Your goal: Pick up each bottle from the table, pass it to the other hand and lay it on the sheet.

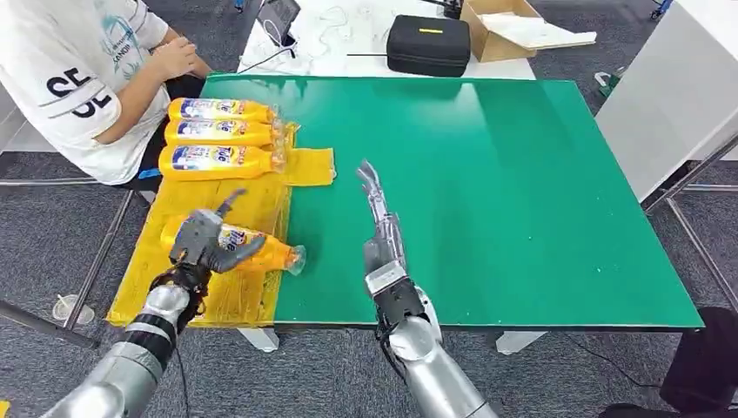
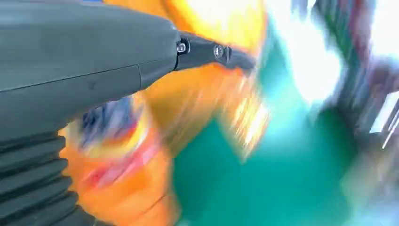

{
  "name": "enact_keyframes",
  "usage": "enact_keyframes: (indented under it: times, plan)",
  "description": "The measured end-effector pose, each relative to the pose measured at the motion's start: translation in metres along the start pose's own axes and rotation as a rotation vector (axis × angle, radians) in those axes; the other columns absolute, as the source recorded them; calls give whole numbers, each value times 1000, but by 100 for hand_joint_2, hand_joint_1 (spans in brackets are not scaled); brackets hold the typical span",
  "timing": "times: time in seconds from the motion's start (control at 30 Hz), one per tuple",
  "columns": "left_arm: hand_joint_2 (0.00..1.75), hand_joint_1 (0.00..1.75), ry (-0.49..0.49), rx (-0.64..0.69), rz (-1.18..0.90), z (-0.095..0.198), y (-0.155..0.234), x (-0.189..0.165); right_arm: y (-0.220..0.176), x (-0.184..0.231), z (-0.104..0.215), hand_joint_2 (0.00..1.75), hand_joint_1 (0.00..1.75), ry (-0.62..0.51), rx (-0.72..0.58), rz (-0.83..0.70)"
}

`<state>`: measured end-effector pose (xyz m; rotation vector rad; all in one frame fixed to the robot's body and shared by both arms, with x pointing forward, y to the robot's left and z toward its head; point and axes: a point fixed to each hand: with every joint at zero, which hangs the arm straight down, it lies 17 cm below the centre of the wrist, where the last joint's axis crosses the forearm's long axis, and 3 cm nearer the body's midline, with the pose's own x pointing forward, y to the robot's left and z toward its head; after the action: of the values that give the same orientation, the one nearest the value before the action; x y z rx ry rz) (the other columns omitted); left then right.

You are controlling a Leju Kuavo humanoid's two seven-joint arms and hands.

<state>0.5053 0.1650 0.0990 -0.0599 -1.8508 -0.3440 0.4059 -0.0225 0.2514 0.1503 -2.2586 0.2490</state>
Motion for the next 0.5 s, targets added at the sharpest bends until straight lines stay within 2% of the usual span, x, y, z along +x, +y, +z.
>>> enact_keyframes:
  times: [0.07,0.13,0.2,0.33,0.5]
  plan:
    - [175,0,-106,265,-31,-10,37,41,-2,1,8,175,0,-4,-31,48]
    - [175,0,-192,396,14,-8,54,77,-8,3,18,175,0,-12,-77,90]
    - [175,0,-279,470,61,2,58,114,-19,7,29,175,0,-17,-139,128]
    - [175,0,-354,588,180,44,57,153,-53,15,53,175,0,7,-295,174]
    - [175,0,-337,675,248,88,60,157,-84,23,76,175,0,36,-414,209]
